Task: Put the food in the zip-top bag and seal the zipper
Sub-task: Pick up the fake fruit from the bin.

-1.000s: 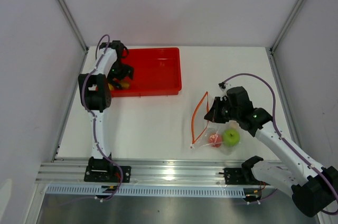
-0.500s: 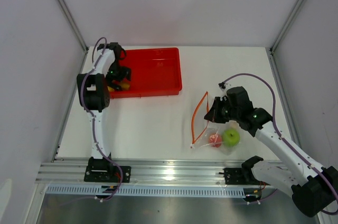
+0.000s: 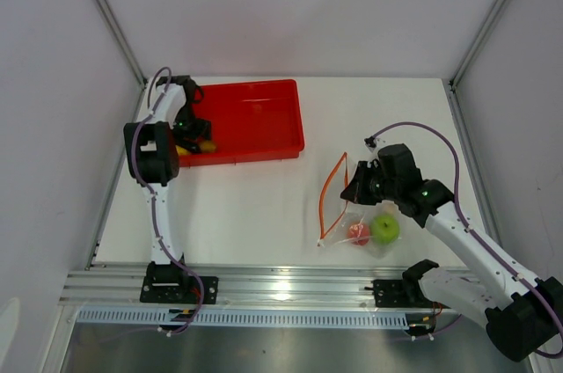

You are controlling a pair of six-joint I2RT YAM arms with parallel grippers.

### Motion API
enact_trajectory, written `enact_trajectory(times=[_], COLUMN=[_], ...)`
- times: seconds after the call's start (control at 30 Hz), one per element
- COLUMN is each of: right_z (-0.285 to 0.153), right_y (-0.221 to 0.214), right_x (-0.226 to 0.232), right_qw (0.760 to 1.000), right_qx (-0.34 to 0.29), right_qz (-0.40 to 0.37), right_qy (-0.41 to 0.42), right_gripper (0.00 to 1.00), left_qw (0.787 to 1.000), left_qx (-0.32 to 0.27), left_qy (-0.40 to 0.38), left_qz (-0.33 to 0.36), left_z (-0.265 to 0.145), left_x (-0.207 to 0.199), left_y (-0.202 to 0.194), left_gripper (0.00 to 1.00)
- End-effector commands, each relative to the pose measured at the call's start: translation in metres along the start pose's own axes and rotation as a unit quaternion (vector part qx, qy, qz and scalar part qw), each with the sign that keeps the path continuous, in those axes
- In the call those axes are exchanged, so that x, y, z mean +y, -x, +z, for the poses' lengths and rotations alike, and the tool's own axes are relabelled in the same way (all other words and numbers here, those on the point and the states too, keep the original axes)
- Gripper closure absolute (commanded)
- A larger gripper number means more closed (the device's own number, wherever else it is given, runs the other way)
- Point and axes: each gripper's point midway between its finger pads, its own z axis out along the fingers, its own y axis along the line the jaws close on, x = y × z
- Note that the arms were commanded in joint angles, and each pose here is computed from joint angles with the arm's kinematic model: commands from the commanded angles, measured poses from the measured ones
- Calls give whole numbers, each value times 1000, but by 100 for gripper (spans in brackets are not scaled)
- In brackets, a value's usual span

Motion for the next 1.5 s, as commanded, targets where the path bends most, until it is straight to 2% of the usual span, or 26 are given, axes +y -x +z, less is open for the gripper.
enact_trajectory(times=[0.0,0.33,0.43,0.63,0.87,1.2,1.33,1.37,1.47], right_z=[-2,-4,-6,-4,-4,-5,-6,-5,-6], right_y=[7,8,9,8,9,9,8,6,4], right_x=[2,4,5,4,4,4,9,9,12], right_qw=[1000,1000,1000,1000,1000,1000,999,999,999], right_qx=[-15,-18,-22,-21,-23,-25,-25,-23,-19], right_qz=[-11,-9,-10,-6,-7,-13,-18,-20,-23], right_qy=[6,9,9,8,7,10,25,27,36], right_gripper=[100,100,100,100,100,100,100,100,100], left_qw=[1000,998,998,996,990,977,959,958,937], left_qx=[7,32,23,19,-19,-57,-93,-93,-115], left_qy=[3,-42,-53,-86,-132,-170,-210,-202,-244], left_qz=[-9,17,19,32,40,118,165,183,222], left_z=[0,-11,-22,-47,-85,-129,-159,-152,-172], left_x=[3,-6,-6,-10,-13,0,18,28,44], left_y=[0,-12,-11,-14,-11,-52,-79,-87,-110], left_gripper=[35,81,99,99,99,99,99,99,99])
